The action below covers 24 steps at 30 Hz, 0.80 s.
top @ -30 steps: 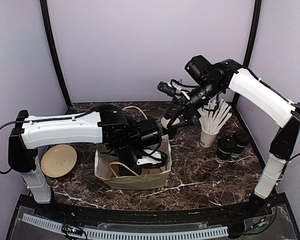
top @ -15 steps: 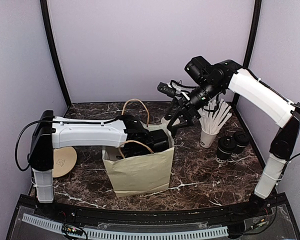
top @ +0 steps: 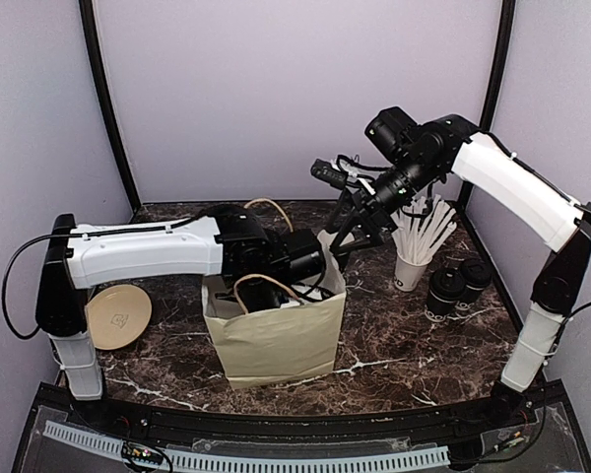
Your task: Pack the takeout coffee
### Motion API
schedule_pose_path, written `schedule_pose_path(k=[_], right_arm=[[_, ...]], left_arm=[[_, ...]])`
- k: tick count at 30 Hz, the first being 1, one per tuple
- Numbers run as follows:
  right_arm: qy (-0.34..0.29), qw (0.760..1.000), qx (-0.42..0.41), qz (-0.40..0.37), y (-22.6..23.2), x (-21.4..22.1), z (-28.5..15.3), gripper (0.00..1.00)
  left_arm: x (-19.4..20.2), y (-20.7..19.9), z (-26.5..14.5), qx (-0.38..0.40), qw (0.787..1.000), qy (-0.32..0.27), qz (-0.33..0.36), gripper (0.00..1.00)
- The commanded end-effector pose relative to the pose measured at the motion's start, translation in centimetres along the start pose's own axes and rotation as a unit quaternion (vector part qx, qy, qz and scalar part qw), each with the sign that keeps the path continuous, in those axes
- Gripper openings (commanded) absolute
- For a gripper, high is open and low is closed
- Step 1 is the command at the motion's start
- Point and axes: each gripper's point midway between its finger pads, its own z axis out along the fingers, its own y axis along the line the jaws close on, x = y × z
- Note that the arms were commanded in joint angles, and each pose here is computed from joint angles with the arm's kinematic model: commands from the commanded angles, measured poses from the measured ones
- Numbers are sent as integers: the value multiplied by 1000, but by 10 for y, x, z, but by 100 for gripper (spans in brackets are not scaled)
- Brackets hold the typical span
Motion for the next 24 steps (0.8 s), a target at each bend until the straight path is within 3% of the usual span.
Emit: schedule_pose_path(k=[1,10,14,18,22,24], right_arm=[[2,1000,17,-3,-5,-2,-8,76],[-3,999,43,8,-18,1,-30,77],[-13,999,41,6,-16,2,-35,77],[-15,999,36,-2,-5,4,-39,76],[-25,998,44,-30,8,4,-48,74],[-35,997,31,-54,22,2,-48,73]], left_arm=[[-11,11,-68,-20,995,-101,-19,70],[-34,30,-169,-53,966,-253,-8,70],[-32,33,-244,-68,928,-367,-3,69],[-23,52,-307,-103,873,-476,-30,69],[0,89,-319,-151,842,-510,-92,81],[6,102,-305,-146,842,-507,-108,86]])
